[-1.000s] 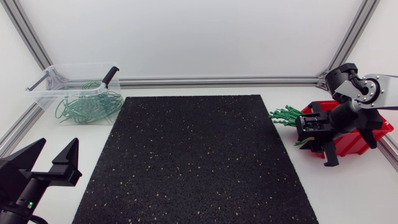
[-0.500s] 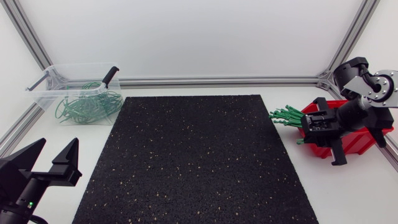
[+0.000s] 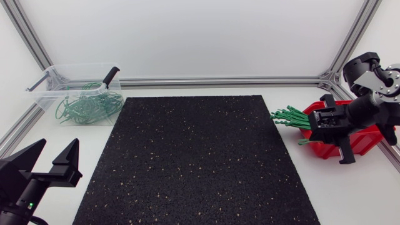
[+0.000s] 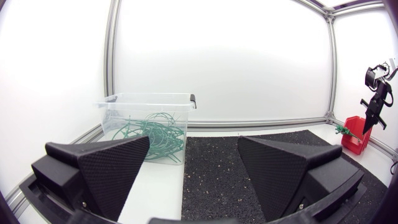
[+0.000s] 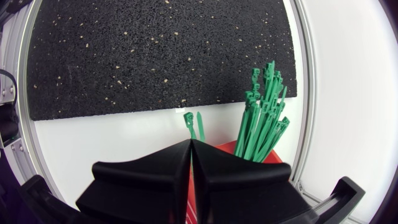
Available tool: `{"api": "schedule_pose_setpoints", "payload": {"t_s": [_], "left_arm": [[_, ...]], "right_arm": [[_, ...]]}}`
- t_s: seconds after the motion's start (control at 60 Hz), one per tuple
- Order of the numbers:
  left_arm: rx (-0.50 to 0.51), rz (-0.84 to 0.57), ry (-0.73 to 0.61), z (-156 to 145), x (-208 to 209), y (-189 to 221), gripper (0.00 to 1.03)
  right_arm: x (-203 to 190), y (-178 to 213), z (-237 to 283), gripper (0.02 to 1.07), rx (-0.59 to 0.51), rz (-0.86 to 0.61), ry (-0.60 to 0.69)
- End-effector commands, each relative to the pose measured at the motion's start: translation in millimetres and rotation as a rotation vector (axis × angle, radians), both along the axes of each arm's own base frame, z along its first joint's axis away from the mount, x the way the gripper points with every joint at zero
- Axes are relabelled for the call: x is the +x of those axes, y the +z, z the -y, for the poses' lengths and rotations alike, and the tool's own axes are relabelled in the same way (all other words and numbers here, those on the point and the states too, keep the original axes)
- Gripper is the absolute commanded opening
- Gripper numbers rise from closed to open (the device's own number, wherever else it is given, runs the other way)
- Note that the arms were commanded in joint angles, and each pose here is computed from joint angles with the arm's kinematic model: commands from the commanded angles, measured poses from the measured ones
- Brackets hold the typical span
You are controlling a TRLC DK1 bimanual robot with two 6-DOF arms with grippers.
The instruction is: Take a green cable tie from the red box, thread the tail through the head to close it, then place it in the transparent bin on the left.
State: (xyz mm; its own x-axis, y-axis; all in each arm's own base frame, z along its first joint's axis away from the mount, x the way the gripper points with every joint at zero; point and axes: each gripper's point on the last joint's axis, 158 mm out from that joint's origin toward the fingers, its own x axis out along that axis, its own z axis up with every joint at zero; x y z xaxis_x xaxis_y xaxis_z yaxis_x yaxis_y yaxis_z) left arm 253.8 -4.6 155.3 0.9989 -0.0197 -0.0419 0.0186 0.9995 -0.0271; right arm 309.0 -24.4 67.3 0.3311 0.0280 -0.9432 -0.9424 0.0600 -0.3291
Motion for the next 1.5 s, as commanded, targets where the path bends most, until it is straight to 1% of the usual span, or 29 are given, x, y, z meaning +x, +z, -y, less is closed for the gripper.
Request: {"api": "schedule_pose_setpoints", "payload": {"t_s": [0.0, 0.1, 0.25, 0.433, 0.617, 0.817, 0.917, 1.083, 1.15, 1.283, 1.483], "left_arm": [[-0.014, -0.052, -0.001, 0.0, 0.9, -23.2, 0.99], [-0.016, -0.052, -0.001, 0.0, 0.9, -23.2, 0.99], [-0.014, -0.052, -0.004, 0.8, 0.9, -23.2, 0.99], [-0.016, -0.052, -0.004, 0.8, 0.9, -23.2, 0.99], [-0.014, -0.052, -0.004, 0.8, 0.9, -23.2, 0.99], [-0.016, -0.052, -0.002, 0.4, 0.9, -23.2, 0.99], [-0.016, -0.052, -0.002, 0.4, 0.9, -23.2, 0.99], [-0.014, -0.052, -0.002, 0.4, 0.9, -23.2, 0.99], [-0.016, -0.052, -0.004, 0.8, 0.9, -23.2, 0.99], [-0.016, -0.052, -0.004, 0.8, 0.9, -23.2, 0.99], [-0.016, -0.052, -0.004, 0.8, 0.9, -23.2, 0.99]], "right_arm": [[7.4, 15.7, 4.8, 0.08, -0.006, 0.037, 0.006], [18.9, 28.4, 10.5, 0.08, 0.006, 0.074, -0.012], [38.5, 60.0, 18.7, 0.08, 0.04, 0.144, -0.046], [56.3, 103.7, 15.4, 0.08, 0.114, 0.226, -0.086], [63.7, 132.7, 8.3, 0.08, 0.189, 0.266, -0.118], [60.7, 126.5, 10.3, 0.08, 0.194, 0.241, -0.129], [53.5, 129.0, 3.7, 0.08, 0.229, 0.214, -0.136], [35.2, 104.4, -6.8, 0.08, 0.242, 0.146, -0.114], [31.8, 106.5, -10.8, 0.08, 0.248, 0.15, -0.107], [28.5, 138.4, -28.2, 0.08, 0.339, 0.175, -0.106], [35.8, 219.1, -49.8, 0.08, 0.553, 0.274, -0.18]]}}
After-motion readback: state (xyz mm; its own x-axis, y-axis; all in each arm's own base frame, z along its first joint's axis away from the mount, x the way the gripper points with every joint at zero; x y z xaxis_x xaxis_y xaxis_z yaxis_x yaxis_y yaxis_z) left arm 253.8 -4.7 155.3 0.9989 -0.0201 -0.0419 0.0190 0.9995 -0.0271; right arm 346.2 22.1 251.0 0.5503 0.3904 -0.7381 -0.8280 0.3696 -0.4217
